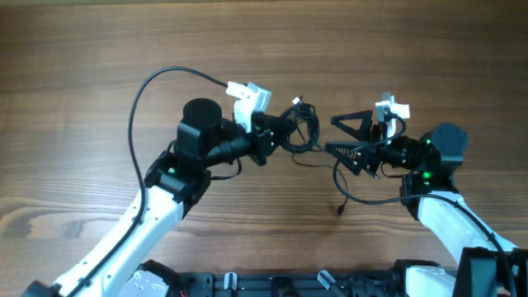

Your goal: Untangle cables

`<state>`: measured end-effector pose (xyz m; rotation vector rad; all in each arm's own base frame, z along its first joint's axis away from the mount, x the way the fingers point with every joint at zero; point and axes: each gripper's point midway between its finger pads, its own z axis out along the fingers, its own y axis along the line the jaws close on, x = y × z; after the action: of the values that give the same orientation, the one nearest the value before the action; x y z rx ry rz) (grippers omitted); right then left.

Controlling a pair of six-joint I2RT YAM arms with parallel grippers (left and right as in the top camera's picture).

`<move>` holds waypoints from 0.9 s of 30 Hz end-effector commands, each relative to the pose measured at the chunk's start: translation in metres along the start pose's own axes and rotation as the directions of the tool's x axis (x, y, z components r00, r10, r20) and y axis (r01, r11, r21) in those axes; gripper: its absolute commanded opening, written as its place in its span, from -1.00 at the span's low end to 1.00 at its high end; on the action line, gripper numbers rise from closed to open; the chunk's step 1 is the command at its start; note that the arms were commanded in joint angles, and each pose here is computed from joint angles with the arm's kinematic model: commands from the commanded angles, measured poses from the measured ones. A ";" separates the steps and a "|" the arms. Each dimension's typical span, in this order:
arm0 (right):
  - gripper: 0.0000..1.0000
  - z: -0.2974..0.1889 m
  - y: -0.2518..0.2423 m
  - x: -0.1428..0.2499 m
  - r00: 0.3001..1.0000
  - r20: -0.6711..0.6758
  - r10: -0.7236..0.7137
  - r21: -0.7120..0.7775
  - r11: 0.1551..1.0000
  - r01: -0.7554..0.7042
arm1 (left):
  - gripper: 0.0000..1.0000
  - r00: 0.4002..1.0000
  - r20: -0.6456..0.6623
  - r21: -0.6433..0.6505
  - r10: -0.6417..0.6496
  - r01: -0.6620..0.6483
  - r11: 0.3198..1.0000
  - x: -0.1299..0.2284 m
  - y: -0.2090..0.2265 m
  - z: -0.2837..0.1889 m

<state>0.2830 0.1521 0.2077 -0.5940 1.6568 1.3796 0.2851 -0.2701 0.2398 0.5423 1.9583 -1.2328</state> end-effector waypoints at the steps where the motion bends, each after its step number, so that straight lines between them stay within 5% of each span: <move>1: 0.80 0.008 0.006 0.000 0.997 -0.003 -0.075 -0.019 0.997 0.075 | -0.92 0.999 -0.046 0.128 0.022 -0.016 0.992 0.008 -0.016 0.005; 3: 0.54 0.019 0.017 0.007 0.987 -0.022 -0.159 -0.066 0.985 0.158 | -0.92 0.998 -0.063 0.159 0.031 -0.021 0.987 0.013 -0.025 0.008; 8: -0.92 0.027 0.002 0.009 0.991 -0.014 -0.133 0.025 0.991 0.133 | -0.92 0.995 -0.067 0.235 0.073 -0.055 0.971 0.017 -0.047 0.012; 11: -0.91 0.026 0.000 0.032 0.996 -0.083 0.037 0.014 0.999 -0.036 | -0.92 0.998 0.018 0.106 0.062 -0.063 0.992 -0.006 -0.016 0.008; 16: -0.92 0.016 0.050 0.051 0.978 -0.207 0.034 -0.269 0.959 -0.090 | -0.90 0.984 0.176 -0.117 -0.029 0.050 0.992 -0.037 0.026 0.003; 17: -0.91 0.014 0.056 0.053 0.975 -0.221 0.025 -0.307 0.947 -0.094 | -0.67 0.981 0.187 -0.136 -0.049 0.075 0.988 -0.038 0.030 0.004; 24: -0.91 0.013 0.071 0.020 0.983 -0.163 -0.079 -0.312 0.950 0.024 | -0.92 0.983 0.067 -0.269 -0.170 0.182 0.946 0.006 0.063 0.006; 26: -0.91 0.019 0.053 0.009 0.994 -0.106 0.012 -0.213 0.976 -0.034 | -0.50 0.984 0.043 -0.231 -0.172 0.177 0.957 0.008 0.056 0.007; 27: -0.91 0.022 0.037 0.004 0.992 -0.068 0.110 -0.135 0.984 -0.118 | 0.09 0.984 0.043 -0.232 -0.172 0.178 0.956 0.008 0.056 0.007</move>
<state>0.2268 0.1879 0.2234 -0.9068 1.5716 1.5907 0.3208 -0.2498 0.1952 0.2225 2.1398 -1.0684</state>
